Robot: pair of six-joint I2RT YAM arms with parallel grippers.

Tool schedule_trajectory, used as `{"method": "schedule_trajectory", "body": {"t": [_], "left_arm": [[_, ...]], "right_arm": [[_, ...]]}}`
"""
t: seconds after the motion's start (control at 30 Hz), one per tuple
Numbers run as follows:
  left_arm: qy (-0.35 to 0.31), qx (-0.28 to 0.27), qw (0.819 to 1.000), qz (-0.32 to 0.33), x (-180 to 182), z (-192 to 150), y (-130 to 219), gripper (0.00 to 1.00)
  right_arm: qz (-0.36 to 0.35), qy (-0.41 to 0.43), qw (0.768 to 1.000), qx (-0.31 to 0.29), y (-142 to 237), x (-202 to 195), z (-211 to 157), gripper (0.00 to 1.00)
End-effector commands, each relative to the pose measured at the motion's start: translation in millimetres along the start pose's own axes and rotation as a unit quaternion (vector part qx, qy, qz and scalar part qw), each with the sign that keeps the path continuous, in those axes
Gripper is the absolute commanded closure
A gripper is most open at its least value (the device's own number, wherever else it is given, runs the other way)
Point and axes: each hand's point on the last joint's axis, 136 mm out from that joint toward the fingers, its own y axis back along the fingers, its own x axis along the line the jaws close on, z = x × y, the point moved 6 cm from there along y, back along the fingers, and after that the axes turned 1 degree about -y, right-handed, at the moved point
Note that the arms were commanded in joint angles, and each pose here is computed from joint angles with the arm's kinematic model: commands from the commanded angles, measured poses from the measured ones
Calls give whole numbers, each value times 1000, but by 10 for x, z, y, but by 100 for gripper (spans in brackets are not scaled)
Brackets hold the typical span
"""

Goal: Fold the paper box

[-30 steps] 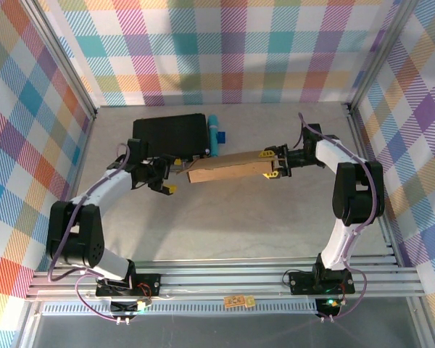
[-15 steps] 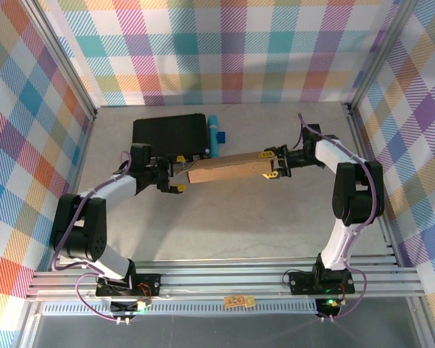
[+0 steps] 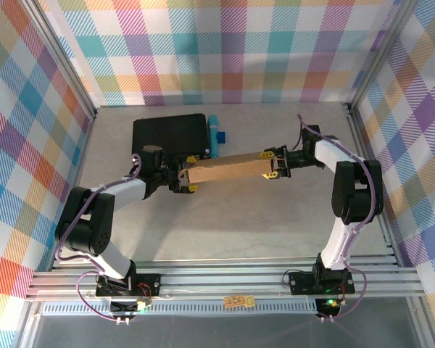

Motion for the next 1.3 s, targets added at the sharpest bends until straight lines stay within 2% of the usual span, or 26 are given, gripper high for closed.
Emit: {"method": "schedule_trajectory", "body": {"t": [0.0,0.1,0.23,0.3,0.43,0.53,0.67,0.8,0.93,1.03,1.1,1.2,1.27], "left_arm": [[4,16,1000,-17,-21,-29,-26,18],[6,17,1000,-16,6,-48,-21,23],[15,16,1000,-20,41,-64,-17,39],[21,14,999,-20,59,-64,-10,49],[31,10,999,-16,72,-85,27,59],[44,-2,999,-1,91,-130,108,68],[74,-31,996,42,166,-209,288,79],[102,-71,988,92,269,-251,509,86],[132,-97,977,135,334,-269,677,85],[156,-118,967,165,365,-279,793,84],[174,-132,958,186,394,-280,865,84],[191,-144,950,201,389,-255,926,84],[207,-155,943,209,385,-217,956,84]], "right_arm": [[7,-6,1000,12,1,12,10,48],[7,-7,1000,10,1,7,35,47],[6,-7,1000,8,3,-2,60,45],[6,-6,1000,6,5,-4,71,43],[1,1,1000,-4,22,-5,84,33],[-15,28,999,-30,96,41,57,28],[-48,93,990,-94,277,161,-68,23],[-64,122,982,-126,421,226,-201,21],[-79,136,975,-156,538,242,-273,20],[-94,181,958,-204,654,321,-376,23],[-105,239,932,-250,755,411,-485,28],[-126,349,877,-305,849,529,-716,37],[-163,423,835,-310,772,560,-848,45]]}}
